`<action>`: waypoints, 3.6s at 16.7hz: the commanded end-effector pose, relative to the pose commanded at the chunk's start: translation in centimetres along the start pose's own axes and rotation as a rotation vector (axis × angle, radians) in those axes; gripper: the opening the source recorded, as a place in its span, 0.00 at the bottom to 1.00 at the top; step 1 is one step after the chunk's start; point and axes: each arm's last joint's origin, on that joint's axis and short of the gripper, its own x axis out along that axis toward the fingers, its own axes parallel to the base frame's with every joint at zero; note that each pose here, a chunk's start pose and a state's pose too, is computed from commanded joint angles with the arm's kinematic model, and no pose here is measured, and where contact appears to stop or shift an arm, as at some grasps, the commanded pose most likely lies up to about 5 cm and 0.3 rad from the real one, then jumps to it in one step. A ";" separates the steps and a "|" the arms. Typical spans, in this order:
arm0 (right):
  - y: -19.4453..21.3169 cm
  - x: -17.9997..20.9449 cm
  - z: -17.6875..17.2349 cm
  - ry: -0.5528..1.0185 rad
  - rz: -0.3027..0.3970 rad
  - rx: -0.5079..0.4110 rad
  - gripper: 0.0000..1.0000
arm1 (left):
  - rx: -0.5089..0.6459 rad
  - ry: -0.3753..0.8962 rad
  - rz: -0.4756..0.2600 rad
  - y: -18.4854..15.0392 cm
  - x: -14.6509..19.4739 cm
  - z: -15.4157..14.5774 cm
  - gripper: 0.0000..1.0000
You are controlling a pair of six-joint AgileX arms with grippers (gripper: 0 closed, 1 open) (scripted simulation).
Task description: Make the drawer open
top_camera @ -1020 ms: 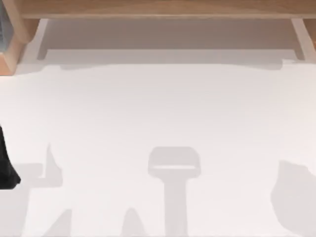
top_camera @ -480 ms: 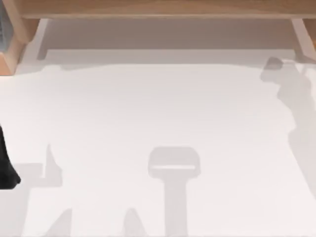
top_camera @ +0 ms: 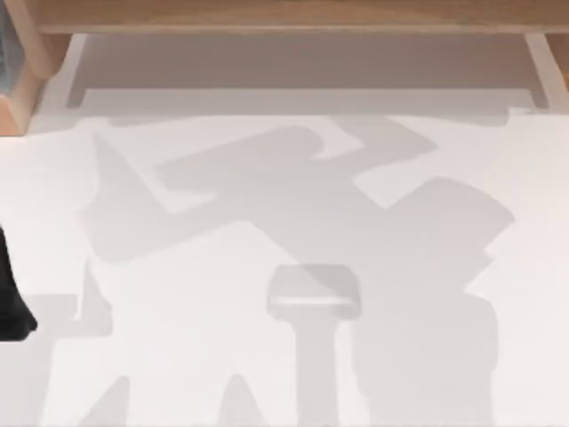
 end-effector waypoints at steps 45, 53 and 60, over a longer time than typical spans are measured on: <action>22.7 -22.7 11.8 -0.345 0.766 0.528 0.00 | 0.000 0.000 0.000 0.0 0.0 0.0 1.00; 22.4 -23.3 11.4 -0.346 0.772 0.533 0.00 | 0.000 0.000 0.000 0.0 0.0 0.0 1.00; 19.8 -26.5 9.0 -0.338 0.775 0.529 0.00 | 0.000 0.000 0.000 0.0 0.0 0.0 1.00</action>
